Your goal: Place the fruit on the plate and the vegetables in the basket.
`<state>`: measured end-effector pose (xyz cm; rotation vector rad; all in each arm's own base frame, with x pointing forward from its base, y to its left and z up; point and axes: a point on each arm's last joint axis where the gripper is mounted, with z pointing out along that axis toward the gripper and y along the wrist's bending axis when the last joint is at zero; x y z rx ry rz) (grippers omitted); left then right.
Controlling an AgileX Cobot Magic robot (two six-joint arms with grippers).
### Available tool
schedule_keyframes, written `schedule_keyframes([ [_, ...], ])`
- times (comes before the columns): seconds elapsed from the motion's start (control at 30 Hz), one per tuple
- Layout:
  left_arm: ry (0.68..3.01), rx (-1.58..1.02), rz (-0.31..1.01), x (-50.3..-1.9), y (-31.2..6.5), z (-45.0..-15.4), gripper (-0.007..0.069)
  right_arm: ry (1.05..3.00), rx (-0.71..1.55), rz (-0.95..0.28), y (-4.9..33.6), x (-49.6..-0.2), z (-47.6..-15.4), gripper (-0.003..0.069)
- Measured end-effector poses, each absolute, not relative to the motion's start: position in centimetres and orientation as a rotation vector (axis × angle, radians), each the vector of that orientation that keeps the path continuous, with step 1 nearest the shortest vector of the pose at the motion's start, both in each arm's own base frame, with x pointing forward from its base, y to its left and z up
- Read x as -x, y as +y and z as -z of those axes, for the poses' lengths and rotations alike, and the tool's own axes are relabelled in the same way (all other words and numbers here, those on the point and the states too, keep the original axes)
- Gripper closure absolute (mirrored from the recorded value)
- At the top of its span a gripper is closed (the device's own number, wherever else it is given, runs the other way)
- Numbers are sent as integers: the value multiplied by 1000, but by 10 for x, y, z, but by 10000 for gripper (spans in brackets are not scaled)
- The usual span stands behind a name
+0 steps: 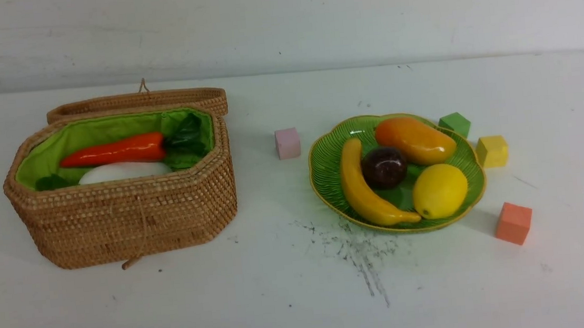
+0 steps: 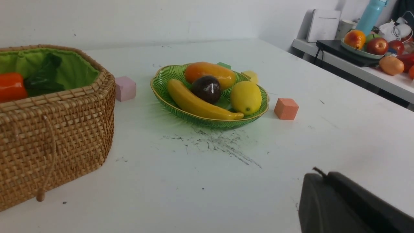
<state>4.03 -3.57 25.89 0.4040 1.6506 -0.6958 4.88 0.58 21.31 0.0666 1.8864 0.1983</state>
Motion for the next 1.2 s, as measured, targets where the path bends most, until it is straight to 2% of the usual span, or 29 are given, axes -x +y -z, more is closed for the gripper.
schedule_keyframes([
  [0.13, 1651, -404, 696, -40, -36, -259, 638, 1937, -71, -189, 6, -50, -172, 675],
  [1.2, 1648, -402, 696, -41, -36, -258, 622, 1894, -70, -189, 5, -51, -173, 661],
])
